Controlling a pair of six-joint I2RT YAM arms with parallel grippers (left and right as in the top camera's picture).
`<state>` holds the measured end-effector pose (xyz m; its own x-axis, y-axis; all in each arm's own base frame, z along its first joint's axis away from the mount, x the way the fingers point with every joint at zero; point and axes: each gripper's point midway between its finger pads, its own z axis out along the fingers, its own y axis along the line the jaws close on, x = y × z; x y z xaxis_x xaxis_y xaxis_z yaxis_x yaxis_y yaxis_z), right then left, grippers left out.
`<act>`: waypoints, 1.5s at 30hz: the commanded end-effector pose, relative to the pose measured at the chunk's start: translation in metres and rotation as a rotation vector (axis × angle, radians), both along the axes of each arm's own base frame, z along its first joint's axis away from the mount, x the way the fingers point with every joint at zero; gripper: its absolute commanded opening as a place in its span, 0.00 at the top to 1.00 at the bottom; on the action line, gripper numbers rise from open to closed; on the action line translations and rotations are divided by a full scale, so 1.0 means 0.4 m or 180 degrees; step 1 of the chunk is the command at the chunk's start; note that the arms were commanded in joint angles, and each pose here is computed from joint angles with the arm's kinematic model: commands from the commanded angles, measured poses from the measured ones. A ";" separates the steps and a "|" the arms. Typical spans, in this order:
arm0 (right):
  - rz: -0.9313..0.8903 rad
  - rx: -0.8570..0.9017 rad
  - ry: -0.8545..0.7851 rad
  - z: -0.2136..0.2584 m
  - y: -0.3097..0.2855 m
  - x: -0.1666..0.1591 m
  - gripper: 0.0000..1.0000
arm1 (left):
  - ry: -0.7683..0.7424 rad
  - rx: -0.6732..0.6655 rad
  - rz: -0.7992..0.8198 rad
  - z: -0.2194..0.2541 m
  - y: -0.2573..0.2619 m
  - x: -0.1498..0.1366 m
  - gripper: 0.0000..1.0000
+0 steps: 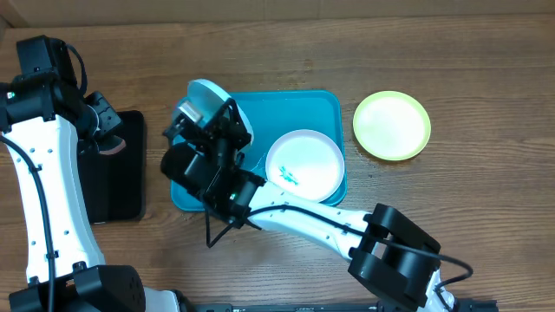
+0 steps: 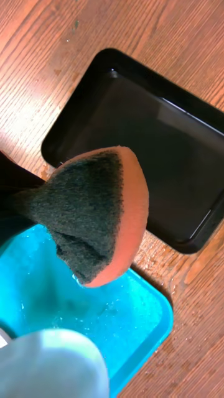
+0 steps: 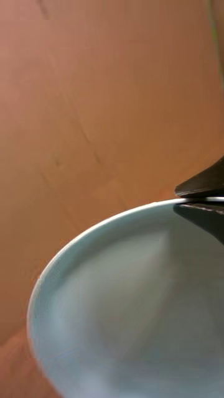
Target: Clean dirty plates on tray and stack at the side
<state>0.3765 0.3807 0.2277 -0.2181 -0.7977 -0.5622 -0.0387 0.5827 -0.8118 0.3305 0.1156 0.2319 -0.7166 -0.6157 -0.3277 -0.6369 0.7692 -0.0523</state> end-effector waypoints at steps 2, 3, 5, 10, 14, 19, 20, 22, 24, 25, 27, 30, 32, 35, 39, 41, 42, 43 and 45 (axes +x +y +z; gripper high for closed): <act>-0.0265 -0.0424 -0.0179 0.096 -0.040 -0.008 0.96 | -0.0017 -0.0109 0.0035 -0.009 -0.008 0.006 0.96; -0.0267 -0.0418 -0.0182 0.097 -0.040 -0.008 0.96 | -0.0019 -0.0110 0.0035 -0.009 -0.008 0.006 0.96; -0.0271 -0.0418 -0.0184 0.097 -0.040 -0.008 0.96 | -0.0024 -0.0127 0.0029 -0.009 -0.011 0.007 0.96; -0.0326 -0.0150 -0.0235 0.096 -0.048 0.000 0.96 | -0.0036 -0.0172 0.0012 -0.009 -0.017 0.009 0.96; -0.0561 0.0540 -0.0222 0.044 -0.111 0.047 0.96 | -0.0034 -0.0173 0.0011 -0.009 -0.017 0.008 0.96; -0.0307 0.1026 0.0891 -0.149 -0.147 0.100 0.96 | -0.0033 -0.0174 0.0012 -0.009 -0.017 0.008 0.96; -0.0247 0.1180 0.1245 -0.194 -0.151 0.099 0.96 | -0.0034 -0.0174 0.0011 -0.009 -0.018 0.008 0.96; -0.0166 0.1757 0.2021 -0.259 -0.160 0.088 0.96 | -0.0040 -0.0174 0.0011 -0.009 -0.017 0.010 0.96; -0.0093 0.2198 0.2381 -0.253 -0.167 0.088 0.96 | -0.0055 -0.0169 0.0010 -0.008 -0.016 0.012 0.96; 0.0148 0.2656 0.2698 -0.212 -0.165 0.091 0.96 | -0.0073 -0.0164 0.0010 -0.007 -0.016 0.016 0.96; 0.0409 0.2999 0.2863 -0.157 -0.169 0.097 0.96 | -0.0081 -0.0162 0.0009 -0.006 -0.015 0.017 0.96; 0.0570 0.3525 0.2941 -0.064 -0.275 0.141 0.96 | -0.0083 -0.0169 0.0007 -0.006 -0.016 0.017 0.96; 0.0179 0.3563 0.2925 -0.090 -0.379 0.167 0.96 | -0.0083 -0.0169 0.0007 -0.006 -0.016 0.017 0.96; -0.0564 0.3511 0.2919 -0.152 -0.550 0.174 0.96 | -0.0083 -0.0169 0.0007 -0.006 -0.016 0.017 0.96; -0.1589 0.3440 0.2747 -0.244 -0.814 0.161 0.96 | -0.0099 -0.0220 -0.0013 -0.006 -0.023 0.020 0.96; -0.1995 0.3547 0.2737 -0.296 -0.931 0.131 0.96 | -0.0099 -0.0221 -0.0013 -0.006 -0.024 0.020 0.96; -0.2094 0.3589 0.2740 -0.309 -0.960 0.121 0.96 | -0.0099 -0.0221 -0.0013 -0.006 -0.024 0.020 0.96; -0.2194 0.3621 0.2736 -0.322 -0.989 0.111 0.96 | -0.0099 -0.0222 -0.0014 -0.006 -0.024 0.020 0.96; -0.2361 0.3685 0.2712 -0.344 -1.038 0.093 0.96 | -0.0100 -0.0221 -0.0013 -0.006 -0.024 0.020 0.96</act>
<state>0.4237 -0.0044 0.1014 -0.9071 0.2982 -0.2972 0.2530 0.9503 0.1814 0.3369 0.1069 0.2324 -0.7190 -0.6176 -0.3186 -0.6193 0.7775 -0.1094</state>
